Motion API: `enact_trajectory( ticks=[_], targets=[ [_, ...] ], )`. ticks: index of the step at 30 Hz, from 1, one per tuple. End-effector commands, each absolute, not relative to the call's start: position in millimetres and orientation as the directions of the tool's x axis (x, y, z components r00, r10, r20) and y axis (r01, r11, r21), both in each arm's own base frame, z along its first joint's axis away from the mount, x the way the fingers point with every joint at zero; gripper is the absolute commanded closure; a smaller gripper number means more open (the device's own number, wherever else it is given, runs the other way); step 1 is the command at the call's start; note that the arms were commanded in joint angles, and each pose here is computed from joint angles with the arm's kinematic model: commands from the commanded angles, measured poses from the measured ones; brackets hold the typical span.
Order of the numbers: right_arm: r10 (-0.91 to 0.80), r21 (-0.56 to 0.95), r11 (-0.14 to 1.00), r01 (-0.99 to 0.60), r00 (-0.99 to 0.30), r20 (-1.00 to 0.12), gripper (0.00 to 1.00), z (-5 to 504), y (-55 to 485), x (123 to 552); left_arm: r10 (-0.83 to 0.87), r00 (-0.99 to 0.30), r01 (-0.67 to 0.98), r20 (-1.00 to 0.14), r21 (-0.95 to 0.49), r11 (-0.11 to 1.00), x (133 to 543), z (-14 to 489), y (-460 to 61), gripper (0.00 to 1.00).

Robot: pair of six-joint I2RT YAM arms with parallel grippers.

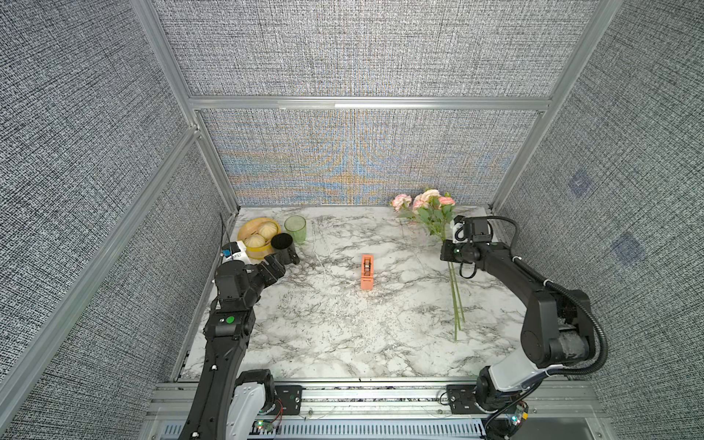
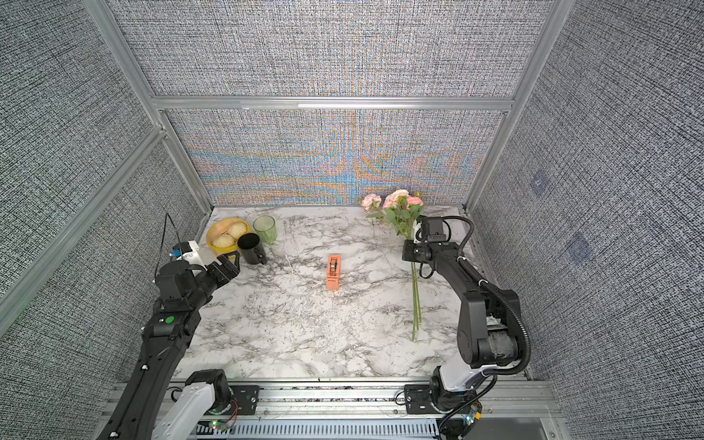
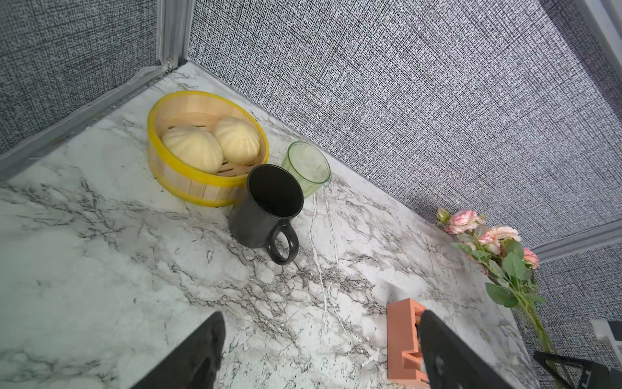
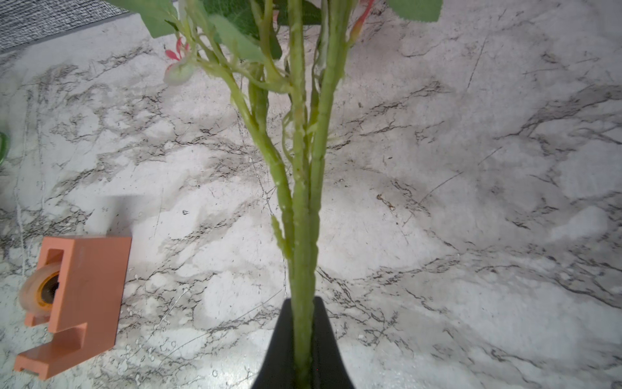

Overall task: Wrap bouquets with tape
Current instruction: Pick up the unwrapped bouquet from the center of the board.

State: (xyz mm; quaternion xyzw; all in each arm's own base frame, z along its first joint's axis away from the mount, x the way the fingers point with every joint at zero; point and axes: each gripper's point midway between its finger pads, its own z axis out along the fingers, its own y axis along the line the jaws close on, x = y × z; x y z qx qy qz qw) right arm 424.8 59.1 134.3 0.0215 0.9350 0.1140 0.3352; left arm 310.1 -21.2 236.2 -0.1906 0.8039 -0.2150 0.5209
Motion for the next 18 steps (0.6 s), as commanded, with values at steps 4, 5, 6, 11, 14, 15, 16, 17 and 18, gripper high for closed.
enact_trajectory(
  ticks=[4, 5, 6, 11, 14, 15, 16, 17, 18],
  targets=[
    [-0.04, 0.186, 0.927, -0.325, -0.58, -0.814, 1.0, 194.7, 116.0, 432.4, -0.54, -0.354, -0.114, -0.763, -0.538, 0.835, 303.9, 244.9, -14.1, 0.07],
    [-0.081, 0.153, 0.915, -0.375, -0.54, -0.838, 1.0, 202.2, 127.5, 429.6, -0.543, -0.349, -0.116, -0.764, -0.54, 0.834, 302.2, 248.2, -13.5, 0.07],
    [-0.115, 0.125, 0.898, -0.423, -0.499, -0.859, 1.0, 210.2, 140.1, 425.9, -0.543, -0.337, -0.112, -0.769, -0.54, 0.834, 300.6, 253.7, -12.8, 0.06],
    [-0.245, 0.037, 0.756, -0.653, -0.335, -0.91, 1.0, 232.9, 207.7, 394.3, -0.546, -0.274, -0.103, -0.791, -0.541, 0.835, 287.2, 282.4, -8.2, 0.04],
    [-0.346, -0.042, 0.592, -0.805, -0.207, -0.915, 1.0, 230.7, 260.7, 360.0, -0.544, -0.218, -0.096, -0.81, -0.537, 0.838, 274.2, 304.8, -3.9, 0.02],
    [-0.387, -0.076, 0.531, -0.844, -0.161, -0.908, 1.0, 225.8, 278.5, 346.5, -0.542, -0.197, -0.094, -0.817, -0.534, 0.84, 268.7, 312.3, -2.2, 0.02],
    [-0.425, -0.109, 0.467, -0.878, -0.114, -0.898, 1.0, 220.7, 293.4, 333.3, -0.538, -0.178, -0.094, -0.824, -0.53, 0.843, 263.6, 318.6, -0.3, 0.01],
    [-0.46, -0.138, 0.399, -0.906, -0.068, -0.885, 1.0, 213.7, 308.0, 319.2, -0.533, -0.158, -0.092, -0.831, -0.525, 0.846, 257.8, 324.9, 1.2, 0.01],
    [-0.485, -0.158, 0.335, -0.929, -0.026, -0.874, 1.0, 206.1, 321.2, 305.5, -0.528, -0.138, -0.091, -0.838, -0.52, 0.849, 251.6, 331.2, 2.9, 0.0]
  ],
)
